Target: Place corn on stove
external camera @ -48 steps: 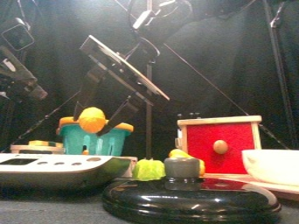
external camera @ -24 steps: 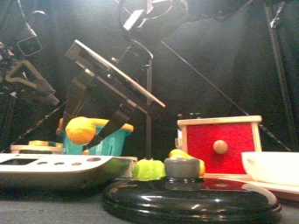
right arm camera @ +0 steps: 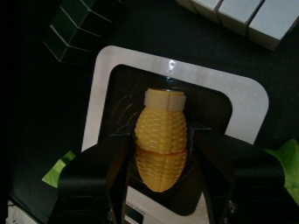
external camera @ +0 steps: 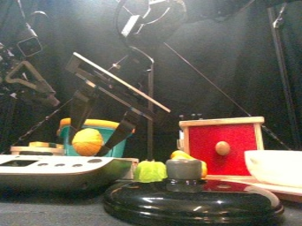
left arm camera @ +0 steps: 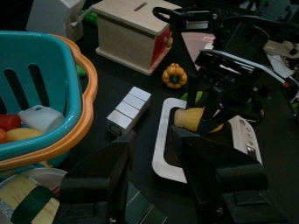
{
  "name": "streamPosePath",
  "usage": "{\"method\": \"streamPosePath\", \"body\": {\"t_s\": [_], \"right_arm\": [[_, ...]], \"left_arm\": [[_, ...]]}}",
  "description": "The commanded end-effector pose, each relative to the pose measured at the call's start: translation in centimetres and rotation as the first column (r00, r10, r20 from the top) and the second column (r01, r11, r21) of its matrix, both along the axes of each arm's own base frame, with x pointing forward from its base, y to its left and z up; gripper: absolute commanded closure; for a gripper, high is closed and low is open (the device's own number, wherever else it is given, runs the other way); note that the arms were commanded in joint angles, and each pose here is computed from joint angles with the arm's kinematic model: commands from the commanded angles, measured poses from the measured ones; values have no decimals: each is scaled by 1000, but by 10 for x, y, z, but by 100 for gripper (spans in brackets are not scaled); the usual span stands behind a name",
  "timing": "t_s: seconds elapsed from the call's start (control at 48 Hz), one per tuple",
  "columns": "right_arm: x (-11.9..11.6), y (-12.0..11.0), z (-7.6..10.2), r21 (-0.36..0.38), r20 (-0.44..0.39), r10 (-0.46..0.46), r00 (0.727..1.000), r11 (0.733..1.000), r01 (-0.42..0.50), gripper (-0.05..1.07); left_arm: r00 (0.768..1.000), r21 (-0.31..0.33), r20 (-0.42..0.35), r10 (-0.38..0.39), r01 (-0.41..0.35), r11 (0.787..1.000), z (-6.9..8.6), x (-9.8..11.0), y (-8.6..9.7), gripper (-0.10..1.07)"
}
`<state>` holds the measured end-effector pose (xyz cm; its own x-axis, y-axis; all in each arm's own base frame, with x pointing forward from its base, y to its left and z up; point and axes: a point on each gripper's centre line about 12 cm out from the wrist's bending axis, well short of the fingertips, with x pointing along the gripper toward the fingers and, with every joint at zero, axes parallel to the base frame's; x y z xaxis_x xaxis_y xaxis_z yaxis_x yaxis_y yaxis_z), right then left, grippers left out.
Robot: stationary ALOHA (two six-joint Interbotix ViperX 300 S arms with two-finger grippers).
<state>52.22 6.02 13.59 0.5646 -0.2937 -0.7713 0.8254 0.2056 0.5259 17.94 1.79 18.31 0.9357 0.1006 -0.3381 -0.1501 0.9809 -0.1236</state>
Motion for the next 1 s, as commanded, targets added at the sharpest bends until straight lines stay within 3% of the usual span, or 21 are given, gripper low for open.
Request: {"method": "streamPosePath", "body": {"t_s": [0.0,0.521,0.812,0.979], "right_arm": [[6,3,22,8,51,1,999,1000,-2,23],[6,4,18,3,37,-4,999,1000,4,23],[5,3,17,-4,25,-13,1000,1000,13,3],[5,3,17,-7,21,-14,1000,1000,14,0]], "left_arm": [[1000,4,26,2,-2,1000,8,4,1,20],[1000,1,23,2,-2,1000,6,3,0,20],[1000,1,21,3,-3,1000,6,3,1,20],[1000,1,20,3,-3,1000,5,3,1,20]]}}
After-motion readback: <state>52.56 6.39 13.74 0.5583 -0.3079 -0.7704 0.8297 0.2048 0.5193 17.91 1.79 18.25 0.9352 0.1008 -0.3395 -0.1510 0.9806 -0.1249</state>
